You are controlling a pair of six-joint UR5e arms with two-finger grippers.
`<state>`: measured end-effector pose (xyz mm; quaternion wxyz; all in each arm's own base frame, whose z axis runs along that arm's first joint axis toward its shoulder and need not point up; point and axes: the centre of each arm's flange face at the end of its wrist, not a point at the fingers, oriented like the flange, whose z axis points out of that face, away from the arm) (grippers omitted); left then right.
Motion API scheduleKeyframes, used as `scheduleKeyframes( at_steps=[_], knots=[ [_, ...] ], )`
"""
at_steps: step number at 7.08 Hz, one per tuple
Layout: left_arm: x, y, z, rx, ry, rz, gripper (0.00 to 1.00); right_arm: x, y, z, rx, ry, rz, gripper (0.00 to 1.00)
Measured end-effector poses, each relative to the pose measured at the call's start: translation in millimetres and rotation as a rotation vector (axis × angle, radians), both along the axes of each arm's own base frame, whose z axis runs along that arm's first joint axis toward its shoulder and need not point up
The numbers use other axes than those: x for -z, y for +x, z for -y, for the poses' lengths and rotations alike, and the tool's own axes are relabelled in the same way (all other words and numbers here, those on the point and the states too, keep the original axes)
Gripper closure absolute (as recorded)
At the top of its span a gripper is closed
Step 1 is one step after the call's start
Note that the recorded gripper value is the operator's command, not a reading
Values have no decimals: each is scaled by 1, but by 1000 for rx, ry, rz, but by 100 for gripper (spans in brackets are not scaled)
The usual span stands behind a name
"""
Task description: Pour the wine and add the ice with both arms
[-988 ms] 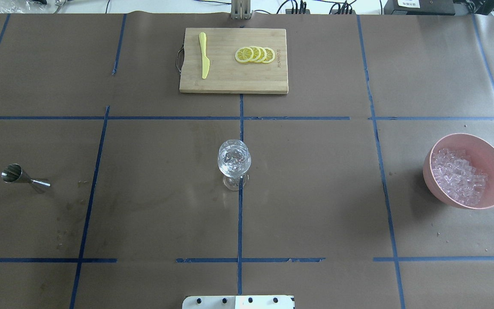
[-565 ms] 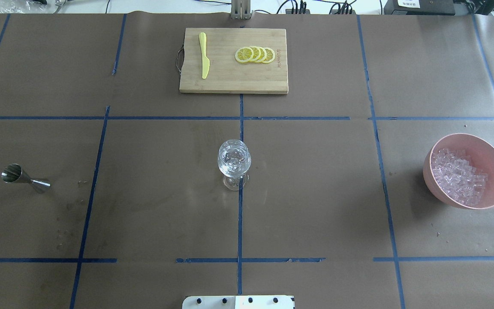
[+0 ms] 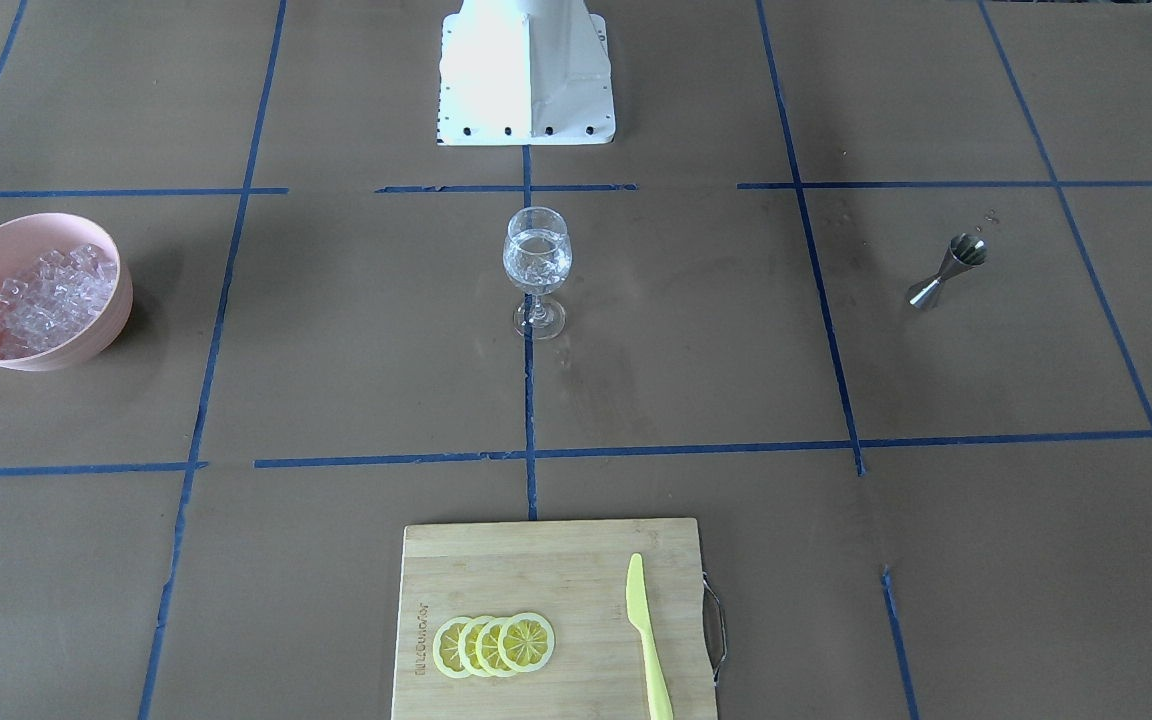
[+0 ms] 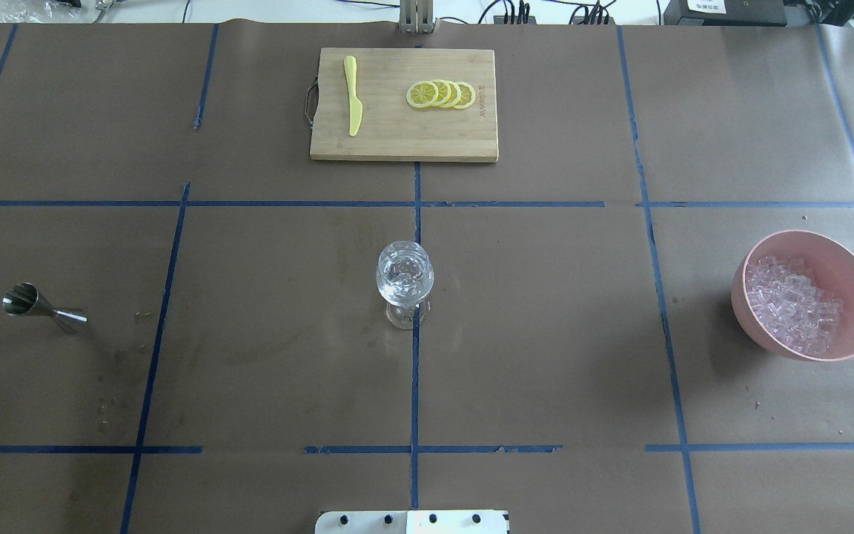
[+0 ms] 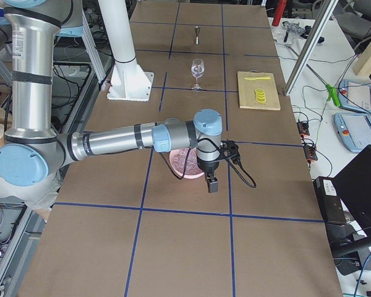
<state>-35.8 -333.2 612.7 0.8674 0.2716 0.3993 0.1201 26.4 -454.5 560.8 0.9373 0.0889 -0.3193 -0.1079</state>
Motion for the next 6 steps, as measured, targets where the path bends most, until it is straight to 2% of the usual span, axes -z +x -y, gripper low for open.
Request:
scheduleKeyframes(
  at_steps=[1,2,3,6],
  knots=[
    [-22,1,-12,-5,48,-5,0,3,2,-8,-1,3,1,0],
    [-27,5,-16,-24,64,-14,0,0,3,-15,-1,-3,4,0],
    [-31,10,-14,-41,35,-17,0,-4,4,-21,-1,-11,6,0],
    [-12,15,46,-40,-203,4,0,-18,2,-18,4,-36,8,0]
  ],
)
